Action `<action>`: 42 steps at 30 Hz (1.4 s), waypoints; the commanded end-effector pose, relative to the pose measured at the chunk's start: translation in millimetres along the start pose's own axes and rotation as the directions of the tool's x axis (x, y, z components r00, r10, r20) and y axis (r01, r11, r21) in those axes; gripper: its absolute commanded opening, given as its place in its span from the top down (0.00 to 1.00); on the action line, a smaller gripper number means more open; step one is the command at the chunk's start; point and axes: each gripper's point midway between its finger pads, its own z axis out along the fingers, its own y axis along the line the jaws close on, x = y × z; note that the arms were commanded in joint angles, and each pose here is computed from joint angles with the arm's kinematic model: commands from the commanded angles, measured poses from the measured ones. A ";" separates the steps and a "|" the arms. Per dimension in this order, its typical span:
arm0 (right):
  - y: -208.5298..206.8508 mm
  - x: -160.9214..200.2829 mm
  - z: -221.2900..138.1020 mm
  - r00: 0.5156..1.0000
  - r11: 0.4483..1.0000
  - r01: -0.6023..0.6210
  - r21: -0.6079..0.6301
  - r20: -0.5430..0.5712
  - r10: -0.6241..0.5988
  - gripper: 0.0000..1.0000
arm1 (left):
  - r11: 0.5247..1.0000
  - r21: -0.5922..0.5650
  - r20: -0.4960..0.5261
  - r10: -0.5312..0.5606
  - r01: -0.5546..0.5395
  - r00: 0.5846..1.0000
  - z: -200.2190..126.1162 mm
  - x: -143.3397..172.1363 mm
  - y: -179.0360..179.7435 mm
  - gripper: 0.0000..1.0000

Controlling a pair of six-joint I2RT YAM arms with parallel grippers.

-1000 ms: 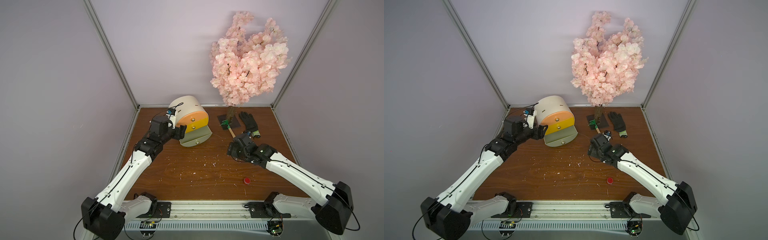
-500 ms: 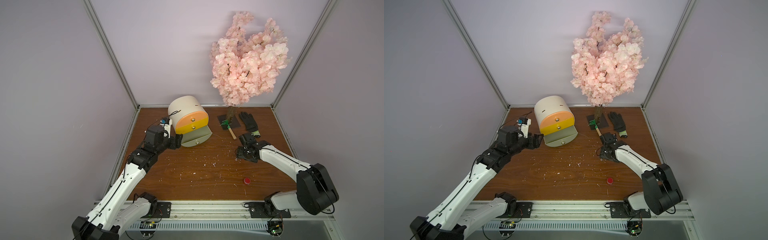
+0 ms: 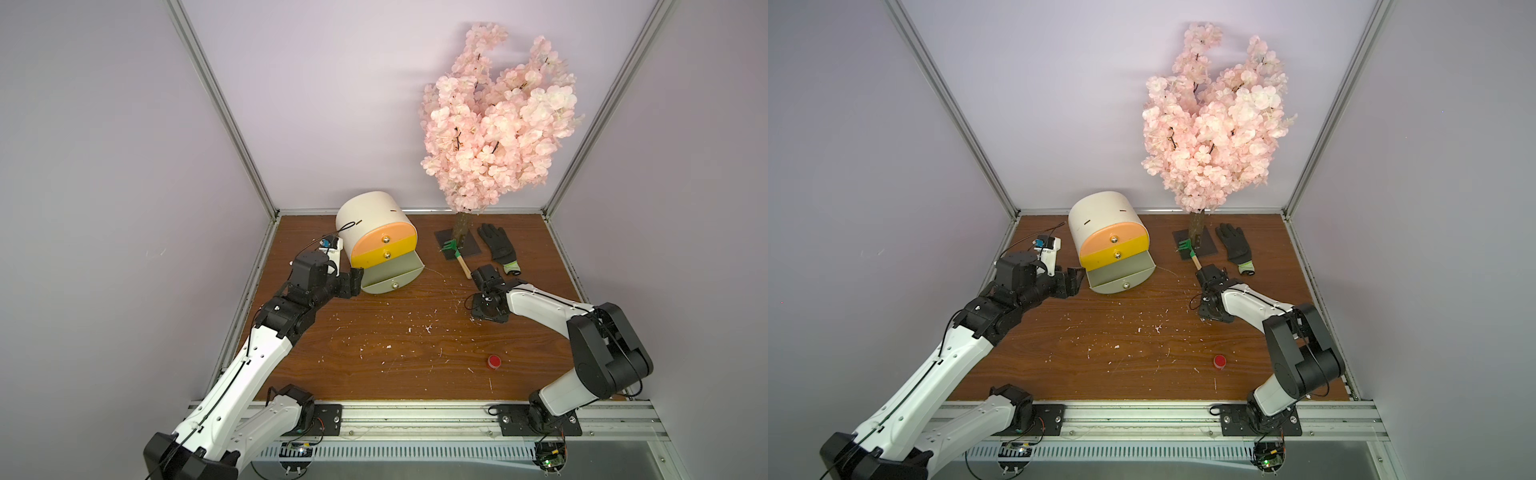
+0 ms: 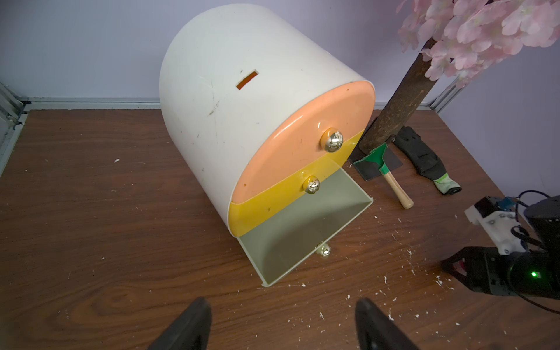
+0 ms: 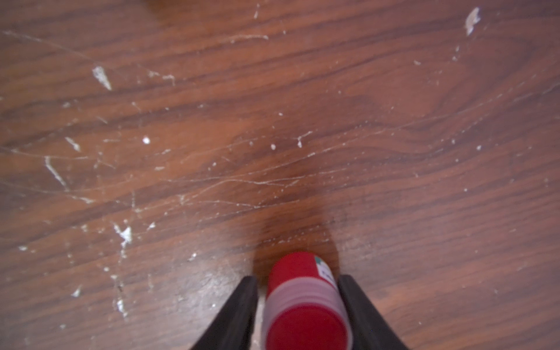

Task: Put the paint cans in the drawer according to color
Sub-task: Pick up the paint can at the center of the board, then place the paint can in the drawer.

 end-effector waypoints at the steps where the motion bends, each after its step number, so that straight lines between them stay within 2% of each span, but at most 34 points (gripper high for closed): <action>1: 2.8 -19.7 -18.6 0.998 1.000 -0.009 -0.021 0.066 0.011 0.56 | 0.999 -0.034 -0.007 0.014 -0.014 1.000 0.9 3.1 7.7 0.22; 6: 11.4 -28.0 -31.8 0.996 0.999 0.018 -0.047 0.091 -0.014 0.66 | 0.999 -0.031 -0.019 0.012 -0.012 1.000 7.7 8.8 8.0 0.21; 11: 41.5 -44.0 -55.4 0.988 0.990 0.078 -0.118 0.141 -0.061 0.71 | 0.998 -0.062 -0.032 0.009 -0.011 0.999 10.8 13.6 14.1 0.21; 18: 125.8 -79.8 -119.6 0.942 0.945 0.227 -0.235 0.300 -0.152 0.74 | 0.995 -0.093 -0.023 -0.048 0.046 0.999 7.0 17.4 23.2 0.21; 23: 190.8 -95.3 -143.7 0.907 0.902 0.319 -0.290 0.369 -0.202 0.74 | 0.995 -0.070 -0.014 -0.074 0.072 0.997 3.3 18.5 20.6 0.21; 33: 276.5 -101.8 -130.9 0.885 0.860 0.383 -0.337 0.399 -0.238 0.74 | 0.994 -0.097 0.010 -0.040 0.041 0.999 -12.4 8.2 23.8 0.21; 42: 298.7 -89.6 -98.9 0.891 0.868 0.383 -0.317 0.376 -0.255 0.70 | 0.994 -0.105 0.014 -0.034 0.035 0.999 -13.9 7.1 25.0 0.21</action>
